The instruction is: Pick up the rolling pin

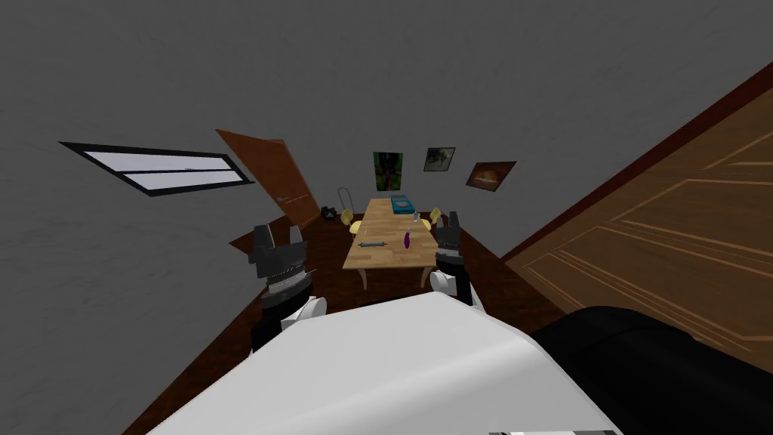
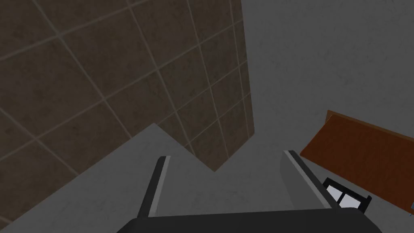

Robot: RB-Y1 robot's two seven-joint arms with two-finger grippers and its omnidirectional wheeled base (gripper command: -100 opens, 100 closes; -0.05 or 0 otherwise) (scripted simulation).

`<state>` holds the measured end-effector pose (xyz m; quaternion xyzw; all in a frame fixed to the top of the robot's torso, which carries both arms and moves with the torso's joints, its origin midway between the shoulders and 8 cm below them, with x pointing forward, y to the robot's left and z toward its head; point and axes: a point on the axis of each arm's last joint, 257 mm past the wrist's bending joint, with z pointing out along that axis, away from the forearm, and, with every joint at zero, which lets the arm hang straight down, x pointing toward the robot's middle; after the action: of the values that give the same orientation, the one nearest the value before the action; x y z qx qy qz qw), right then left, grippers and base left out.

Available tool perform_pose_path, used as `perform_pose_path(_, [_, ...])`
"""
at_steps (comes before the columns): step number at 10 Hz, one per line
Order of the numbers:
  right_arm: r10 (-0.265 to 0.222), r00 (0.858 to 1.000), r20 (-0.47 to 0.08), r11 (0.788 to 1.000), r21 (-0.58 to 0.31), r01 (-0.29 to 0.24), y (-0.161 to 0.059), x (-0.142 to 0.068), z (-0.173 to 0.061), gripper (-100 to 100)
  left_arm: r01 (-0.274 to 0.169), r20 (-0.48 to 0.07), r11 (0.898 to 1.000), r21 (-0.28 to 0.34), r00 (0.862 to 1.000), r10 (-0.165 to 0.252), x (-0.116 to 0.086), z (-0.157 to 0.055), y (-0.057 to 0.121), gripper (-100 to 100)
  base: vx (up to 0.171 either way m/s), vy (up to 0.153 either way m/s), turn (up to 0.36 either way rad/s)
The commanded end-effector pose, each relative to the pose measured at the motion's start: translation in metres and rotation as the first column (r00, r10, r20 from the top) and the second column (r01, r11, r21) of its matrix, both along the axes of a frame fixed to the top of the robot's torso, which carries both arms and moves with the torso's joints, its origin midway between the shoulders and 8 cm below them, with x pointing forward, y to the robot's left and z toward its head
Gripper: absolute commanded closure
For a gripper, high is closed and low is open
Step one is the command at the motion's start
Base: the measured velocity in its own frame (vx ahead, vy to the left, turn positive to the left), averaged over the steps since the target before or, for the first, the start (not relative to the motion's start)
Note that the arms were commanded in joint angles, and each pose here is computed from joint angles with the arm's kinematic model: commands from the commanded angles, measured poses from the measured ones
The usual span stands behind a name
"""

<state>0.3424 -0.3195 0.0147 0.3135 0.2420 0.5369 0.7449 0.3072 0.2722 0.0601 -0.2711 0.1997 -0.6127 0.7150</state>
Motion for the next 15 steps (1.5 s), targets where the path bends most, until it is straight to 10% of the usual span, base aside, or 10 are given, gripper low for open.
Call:
perform_pose_path(1, [0.000,1.000,0.000,1.000,0.000,0.000,0.000,0.000,0.000,0,0.014,-0.027,1.000,0.021,1.000,-0.014,0.007,-0.007,-0.002,-100,-0.017,-0.022,-0.085])
perform_pose_path(9, [0.000,1.000,0.000,1.000,0.000,0.000,0.000,0.000,0.000,0,0.064,-0.332,0.990,0.125,0.943,-0.019,0.085,-0.094,0.024,-100,-0.043,-0.103,-0.200])
perform_pose_path(15, [0.000,1.000,0.000,1.000,0.000,0.000,0.000,0.000,0.000,0,0.022,-0.539,0.986,0.163,0.839,0.070,0.134,-0.158,0.086,-100,-0.030,-0.100,-0.229])
